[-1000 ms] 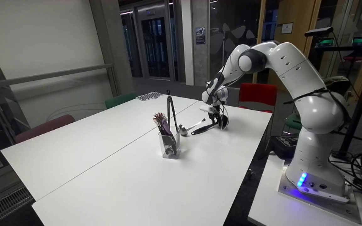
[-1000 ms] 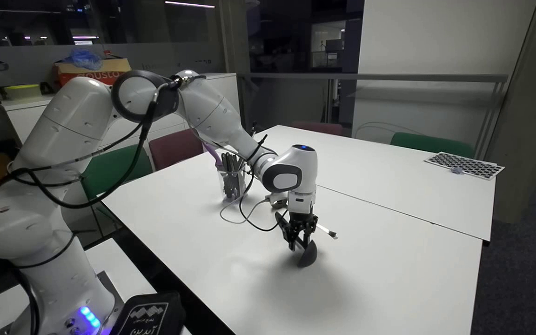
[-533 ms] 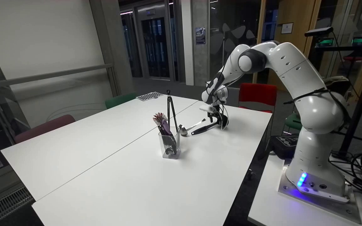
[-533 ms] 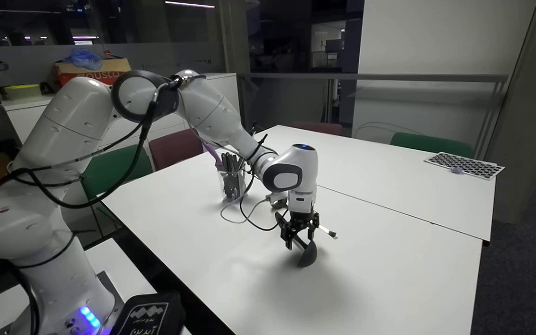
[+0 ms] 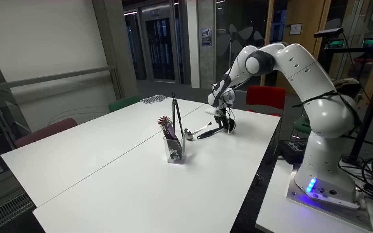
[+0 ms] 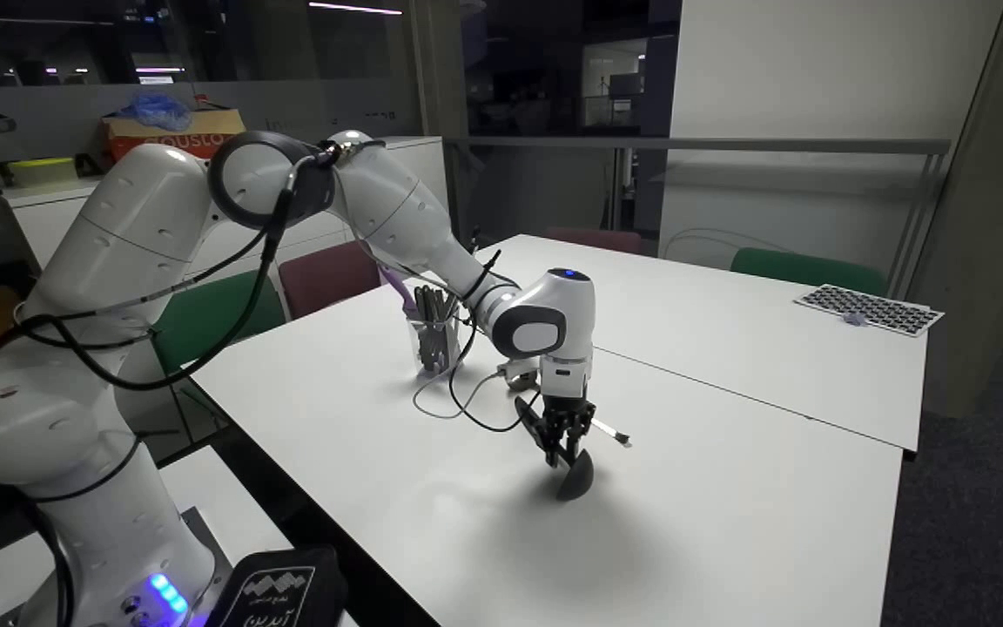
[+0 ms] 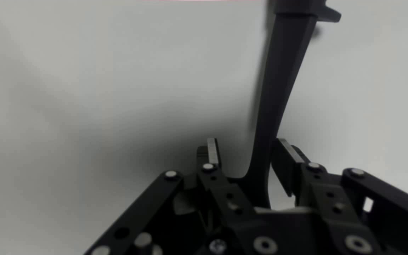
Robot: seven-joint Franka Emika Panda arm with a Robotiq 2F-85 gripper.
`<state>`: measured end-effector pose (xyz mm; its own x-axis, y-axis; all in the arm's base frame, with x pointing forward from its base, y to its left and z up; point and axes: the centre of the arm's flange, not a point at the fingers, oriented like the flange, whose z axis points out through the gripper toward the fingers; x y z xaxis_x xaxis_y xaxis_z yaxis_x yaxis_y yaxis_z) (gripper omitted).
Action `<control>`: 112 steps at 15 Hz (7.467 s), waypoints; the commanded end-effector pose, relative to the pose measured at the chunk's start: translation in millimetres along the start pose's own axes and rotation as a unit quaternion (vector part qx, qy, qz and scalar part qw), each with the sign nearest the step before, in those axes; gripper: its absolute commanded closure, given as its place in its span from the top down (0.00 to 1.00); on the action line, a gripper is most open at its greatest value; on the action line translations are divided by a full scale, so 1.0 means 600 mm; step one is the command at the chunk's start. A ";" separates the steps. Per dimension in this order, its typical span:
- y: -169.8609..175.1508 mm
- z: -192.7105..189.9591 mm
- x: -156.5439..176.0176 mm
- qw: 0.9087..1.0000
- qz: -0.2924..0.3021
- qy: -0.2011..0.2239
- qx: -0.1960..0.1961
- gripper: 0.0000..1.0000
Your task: Pick up the spoon and put it in the cup
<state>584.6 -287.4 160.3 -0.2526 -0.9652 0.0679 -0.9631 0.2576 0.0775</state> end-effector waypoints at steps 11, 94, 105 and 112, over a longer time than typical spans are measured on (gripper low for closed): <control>0.009 -0.045 0.006 1.000 -0.025 -0.003 0.015 0.01; 0.072 -0.719 -0.548 0.641 -0.364 0.557 0.382 0.02; 0.091 -0.714 -0.565 0.627 -0.394 0.531 0.411 0.02; 0.086 -0.693 -0.575 0.636 -0.393 0.532 0.398 0.06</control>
<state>660.6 78.0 554.7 0.1326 -0.0956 0.9865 -0.6019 -0.7985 0.0035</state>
